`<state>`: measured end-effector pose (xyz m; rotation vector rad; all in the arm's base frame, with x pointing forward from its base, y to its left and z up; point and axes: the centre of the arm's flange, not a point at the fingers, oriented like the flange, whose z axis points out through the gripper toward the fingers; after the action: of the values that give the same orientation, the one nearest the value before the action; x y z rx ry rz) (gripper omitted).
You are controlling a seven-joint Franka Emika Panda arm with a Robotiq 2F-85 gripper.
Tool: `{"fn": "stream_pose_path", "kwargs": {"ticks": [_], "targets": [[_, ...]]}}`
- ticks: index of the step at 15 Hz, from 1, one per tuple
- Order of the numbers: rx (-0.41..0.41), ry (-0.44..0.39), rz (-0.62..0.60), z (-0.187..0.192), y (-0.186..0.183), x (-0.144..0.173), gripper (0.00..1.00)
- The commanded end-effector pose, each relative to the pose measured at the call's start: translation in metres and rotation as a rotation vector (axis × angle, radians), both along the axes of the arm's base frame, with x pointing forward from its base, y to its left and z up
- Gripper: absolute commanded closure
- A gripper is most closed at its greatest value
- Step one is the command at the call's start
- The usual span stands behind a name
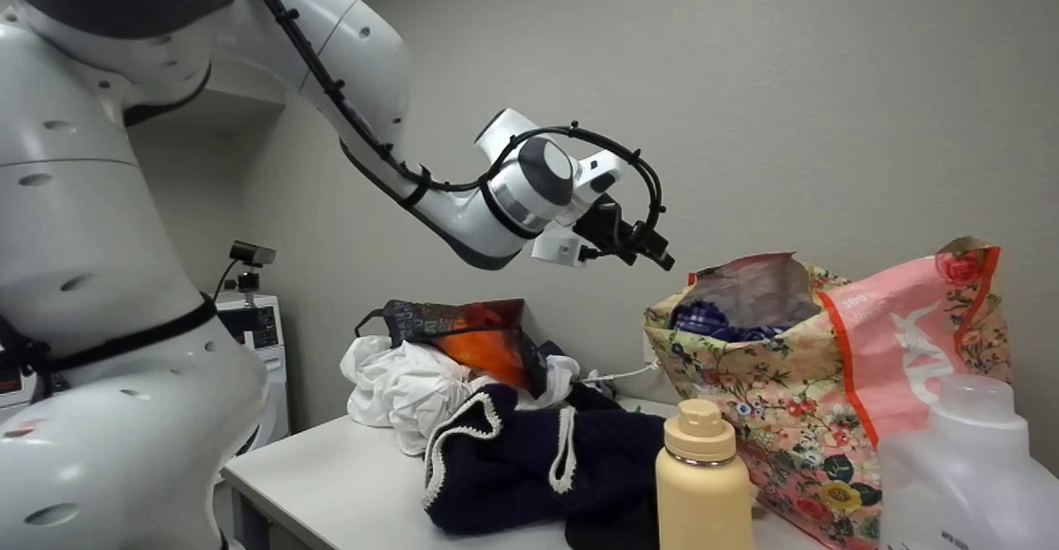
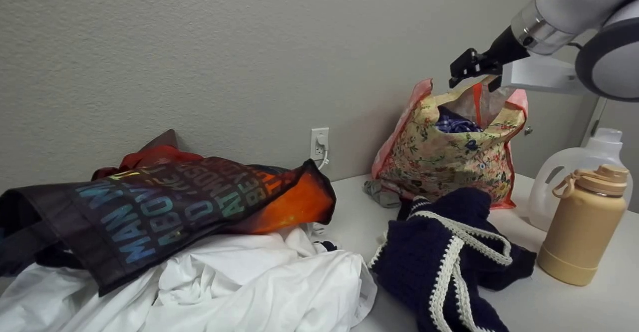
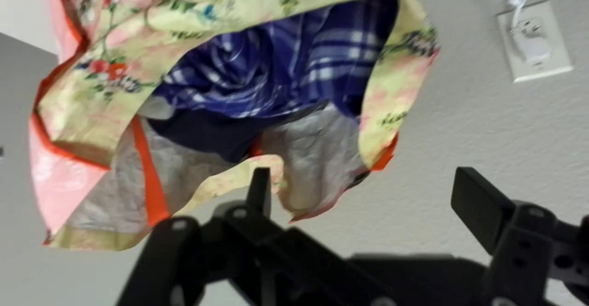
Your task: Pick up the blue cloth from the bag and put it on the table.
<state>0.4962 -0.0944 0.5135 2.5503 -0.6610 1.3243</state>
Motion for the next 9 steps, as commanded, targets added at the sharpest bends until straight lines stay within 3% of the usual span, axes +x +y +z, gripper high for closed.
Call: {"fn": "stream_pose_path", "kwargs": {"ticks": [1, 9], "targets": [[-0.059, -0.05, -0.157, -0.019, -0.008, 0.037, 0.0], [-0.127, 0.094, -0.317, -0.062, 0.008, 0.079, 0.0]]}}
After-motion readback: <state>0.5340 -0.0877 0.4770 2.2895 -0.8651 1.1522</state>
